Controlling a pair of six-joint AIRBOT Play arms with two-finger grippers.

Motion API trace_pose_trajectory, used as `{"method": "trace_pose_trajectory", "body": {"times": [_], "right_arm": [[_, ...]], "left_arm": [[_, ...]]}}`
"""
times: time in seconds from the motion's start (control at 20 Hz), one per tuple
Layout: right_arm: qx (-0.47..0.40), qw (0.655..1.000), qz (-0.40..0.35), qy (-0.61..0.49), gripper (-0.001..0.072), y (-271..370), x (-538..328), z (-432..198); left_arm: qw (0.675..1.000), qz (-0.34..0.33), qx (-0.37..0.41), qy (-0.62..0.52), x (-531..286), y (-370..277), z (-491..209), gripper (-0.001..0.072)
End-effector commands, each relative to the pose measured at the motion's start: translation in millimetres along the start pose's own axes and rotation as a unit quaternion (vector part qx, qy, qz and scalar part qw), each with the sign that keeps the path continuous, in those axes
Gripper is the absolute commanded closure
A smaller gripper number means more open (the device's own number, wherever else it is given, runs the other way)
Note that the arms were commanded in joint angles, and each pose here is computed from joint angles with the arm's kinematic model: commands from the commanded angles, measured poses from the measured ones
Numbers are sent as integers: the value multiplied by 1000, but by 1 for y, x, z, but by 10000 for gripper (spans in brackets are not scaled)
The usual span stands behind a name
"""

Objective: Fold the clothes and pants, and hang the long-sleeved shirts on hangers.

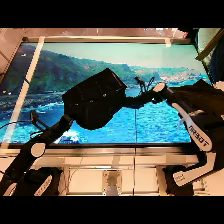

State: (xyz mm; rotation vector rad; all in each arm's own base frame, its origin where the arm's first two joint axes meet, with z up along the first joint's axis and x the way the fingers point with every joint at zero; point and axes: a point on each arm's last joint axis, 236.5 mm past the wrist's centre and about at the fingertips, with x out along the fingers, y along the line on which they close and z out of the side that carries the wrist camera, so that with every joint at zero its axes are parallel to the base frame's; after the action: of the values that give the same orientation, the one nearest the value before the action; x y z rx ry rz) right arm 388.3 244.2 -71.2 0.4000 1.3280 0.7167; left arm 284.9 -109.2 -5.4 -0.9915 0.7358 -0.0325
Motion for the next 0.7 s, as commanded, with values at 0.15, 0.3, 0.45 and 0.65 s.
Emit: {"method": "trace_pose_trajectory", "body": {"times": [0.15,0.3,0.45,0.65], "right_arm": [[-37,998,31,-41,238,11,32,22],[-46,997,31,-51,277,12,32,37],[-62,995,36,-63,106,22,24,51],[-63,995,34,-71,120,22,24,58]], "left_arm": [[1000,5,3,3,-1,2,-1,670],[1000,6,6,3,-1,3,-1,670],[1000,6,6,3,-1,2,-1,669],[1000,6,6,3,-1,2,-1,669]]}}
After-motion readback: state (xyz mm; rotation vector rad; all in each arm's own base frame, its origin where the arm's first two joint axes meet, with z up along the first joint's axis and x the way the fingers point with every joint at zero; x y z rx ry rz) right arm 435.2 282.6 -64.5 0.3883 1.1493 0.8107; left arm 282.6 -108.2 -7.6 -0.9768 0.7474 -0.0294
